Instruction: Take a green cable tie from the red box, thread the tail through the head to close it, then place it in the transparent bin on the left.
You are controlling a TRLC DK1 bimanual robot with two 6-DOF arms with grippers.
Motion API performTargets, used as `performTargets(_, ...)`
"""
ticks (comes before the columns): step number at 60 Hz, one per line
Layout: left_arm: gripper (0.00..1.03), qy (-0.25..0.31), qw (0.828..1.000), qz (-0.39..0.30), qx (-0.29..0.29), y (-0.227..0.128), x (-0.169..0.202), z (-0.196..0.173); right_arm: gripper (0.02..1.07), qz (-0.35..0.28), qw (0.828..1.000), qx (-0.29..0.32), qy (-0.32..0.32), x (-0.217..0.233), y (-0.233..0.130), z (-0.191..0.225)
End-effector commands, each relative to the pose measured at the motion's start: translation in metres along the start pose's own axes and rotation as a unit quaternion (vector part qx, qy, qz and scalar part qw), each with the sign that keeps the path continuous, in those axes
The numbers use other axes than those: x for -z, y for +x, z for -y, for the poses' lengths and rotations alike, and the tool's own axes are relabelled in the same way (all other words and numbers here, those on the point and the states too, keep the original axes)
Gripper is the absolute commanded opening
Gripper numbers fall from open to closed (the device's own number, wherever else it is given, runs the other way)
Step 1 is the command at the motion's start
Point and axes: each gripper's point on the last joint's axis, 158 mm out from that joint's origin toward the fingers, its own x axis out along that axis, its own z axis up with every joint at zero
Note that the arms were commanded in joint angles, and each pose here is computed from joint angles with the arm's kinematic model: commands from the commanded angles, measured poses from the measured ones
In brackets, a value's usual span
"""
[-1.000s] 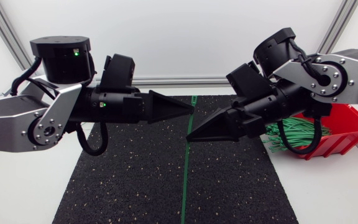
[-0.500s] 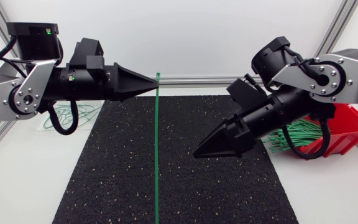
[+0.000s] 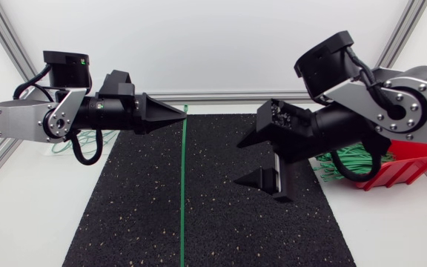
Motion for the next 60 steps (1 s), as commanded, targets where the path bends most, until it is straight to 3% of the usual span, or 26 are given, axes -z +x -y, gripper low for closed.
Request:
performTargets(1,0.04,-0.013,1.000,0.000,0.005,-0.001,-0.005,-0.003,1.02,-0.012,0.998,-0.001,-0.064,0.004,0.010,-0.009)
performTargets(13,0.04,-0.018,1.000,0.008,0.004,-0.005,-0.010,-0.003,1.02,-0.009,0.987,0.039,-0.154,-0.013,0.023,-0.007)
performTargets(20,0.04,-0.021,1.000,0.012,0.002,-0.008,-0.012,-0.006,1.02,-0.006,0.973,0.096,-0.212,-0.022,0.034,0.000)
performTargets(27,0.04,-0.027,1.000,0.011,0.001,-0.007,-0.011,-0.008,1.02,-0.026,0.945,0.190,-0.266,-0.013,0.045,0.017)
performTargets(32,0.04,-0.029,1.000,0.010,0.001,-0.007,-0.010,-0.010,1.02,-0.009,0.907,0.234,-0.350,-0.017,0.046,0.019)
performTargets(37,0.04,-0.031,0.999,0.008,0.001,-0.005,-0.011,-0.012,1.02,0.016,0.883,0.249,-0.398,-0.026,0.045,0.011)
performTargets(39,0.04,-0.036,0.999,0.008,0.001,-0.004,-0.012,-0.013,1.02,0.035,0.862,0.270,-0.428,-0.034,0.042,0.007)
performTargets(46,0.04,-0.041,0.999,0.008,0.001,-0.003,-0.015,-0.014,1.02,0.086,0.837,0.285,-0.459,-0.048,0.043,-0.007)
performTargets(51,0.04,-0.044,0.999,0.011,0.000,-0.004,-0.018,-0.015,1.02,0.116,0.807,0.300,-0.494,-0.061,0.041,-0.012)
performTargets(60,0.04,-0.045,0.999,0.013,-0.001,-0.006,-0.018,-0.017,1.02,0.143,0.799,0.288,-0.508,-0.055,0.052,-0.027)
